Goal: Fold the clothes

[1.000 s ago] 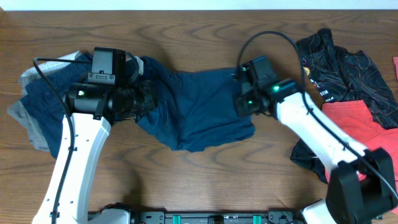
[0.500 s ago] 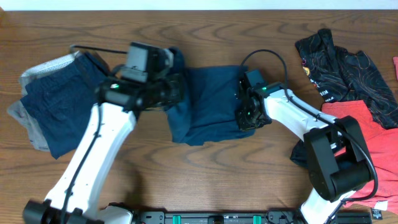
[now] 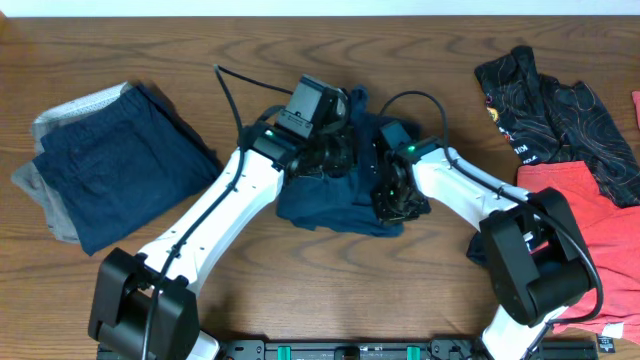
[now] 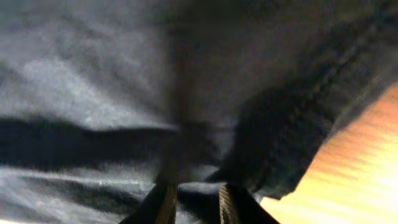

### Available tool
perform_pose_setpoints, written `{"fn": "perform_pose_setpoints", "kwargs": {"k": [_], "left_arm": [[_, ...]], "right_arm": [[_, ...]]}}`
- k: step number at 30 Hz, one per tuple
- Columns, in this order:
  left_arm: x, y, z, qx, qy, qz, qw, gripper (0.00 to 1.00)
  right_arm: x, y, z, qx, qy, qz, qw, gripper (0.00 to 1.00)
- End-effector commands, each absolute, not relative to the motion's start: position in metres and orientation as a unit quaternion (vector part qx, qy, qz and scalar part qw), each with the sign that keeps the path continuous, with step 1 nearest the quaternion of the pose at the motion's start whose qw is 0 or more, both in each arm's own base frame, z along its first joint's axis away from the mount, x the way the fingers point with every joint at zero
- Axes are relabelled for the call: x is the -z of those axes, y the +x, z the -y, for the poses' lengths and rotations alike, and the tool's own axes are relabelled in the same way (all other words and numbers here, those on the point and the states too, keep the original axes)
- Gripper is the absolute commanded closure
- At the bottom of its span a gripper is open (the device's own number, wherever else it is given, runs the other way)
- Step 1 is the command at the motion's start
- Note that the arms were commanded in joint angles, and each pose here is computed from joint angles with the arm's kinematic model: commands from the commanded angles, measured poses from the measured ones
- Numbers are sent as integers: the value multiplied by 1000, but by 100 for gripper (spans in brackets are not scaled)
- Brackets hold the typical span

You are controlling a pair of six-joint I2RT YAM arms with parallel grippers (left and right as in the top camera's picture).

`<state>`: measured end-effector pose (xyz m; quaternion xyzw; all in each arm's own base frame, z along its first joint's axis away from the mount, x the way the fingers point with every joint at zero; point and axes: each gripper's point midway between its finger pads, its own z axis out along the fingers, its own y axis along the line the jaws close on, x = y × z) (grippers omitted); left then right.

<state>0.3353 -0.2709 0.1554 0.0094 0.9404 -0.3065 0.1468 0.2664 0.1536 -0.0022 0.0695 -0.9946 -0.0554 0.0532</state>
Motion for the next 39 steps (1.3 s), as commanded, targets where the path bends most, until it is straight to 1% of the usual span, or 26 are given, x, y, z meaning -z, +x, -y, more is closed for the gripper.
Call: {"fn": "perform_pose_setpoints", "kwargs": {"k": [1,2,4,5,7,9,12,14,17,19,23,26,28,30,31,32,34,36,37,38,39], "left_arm": [[-181,333,277,346,20,-926,152,75],[-185,334,276,347,28,-924,159,73],[-192,339,269,346,44,-920,180,59],[-196,343,266,346,48,-918,190,57],[-200,353,257,346,44,-914,208,57],[-201,366,245,339,28,-913,224,57],[-191,388,218,290,-8,-923,252,57],[-180,398,205,259,-26,-930,260,57],[-159,403,201,239,-29,-939,246,57],[-141,403,204,232,-28,-946,227,57],[-101,395,210,222,-27,-959,172,57],[-68,381,210,200,-30,-972,120,57],[-50,370,209,186,-31,-978,87,57],[-32,355,208,169,-31,-984,48,57],[-25,345,207,162,-30,-986,26,59],[-21,336,207,155,-29,-987,5,65],[-14,315,202,134,-29,-990,-37,69],[-13,292,197,113,-28,-990,-78,69],[-14,280,197,108,-27,-989,-101,69],[-18,265,200,111,-26,-985,-131,69],[-22,252,203,116,-26,-980,-157,69]], "right_arm": [[-15,295,-114,13,14,1000,19,74],[-28,304,-105,11,0,1000,6,73],[-55,319,-91,19,-23,999,-24,71],[-68,325,-85,23,-34,998,-39,70],[-95,335,-77,41,-46,996,-71,68],[-120,339,-87,90,-24,991,-98,68],[-141,334,-113,156,30,980,-116,68],[-144,328,-129,175,65,976,-113,68],[-132,318,-154,185,107,972,-98,60],[-119,310,-169,185,127,971,-81,60],[-84,291,-189,177,140,974,-26,62],[-55,273,-195,163,139,976,24,67],[-38,261,-194,153,130,978,55,69],[-24,252,-189,141,118,980,80,70],[-18,249,-185,130,109,981,88,71],[-13,246,-179,116,99,984,94,71],[-3,245,-161,72,74,990,97,71],[3,250,-139,21,53,995,84,69],[3,256,-127,-4,43,996,74,68],[4,264,-114,-29,30,997,58,62],[4,275,-104,-45,21,998,38,60]]}}
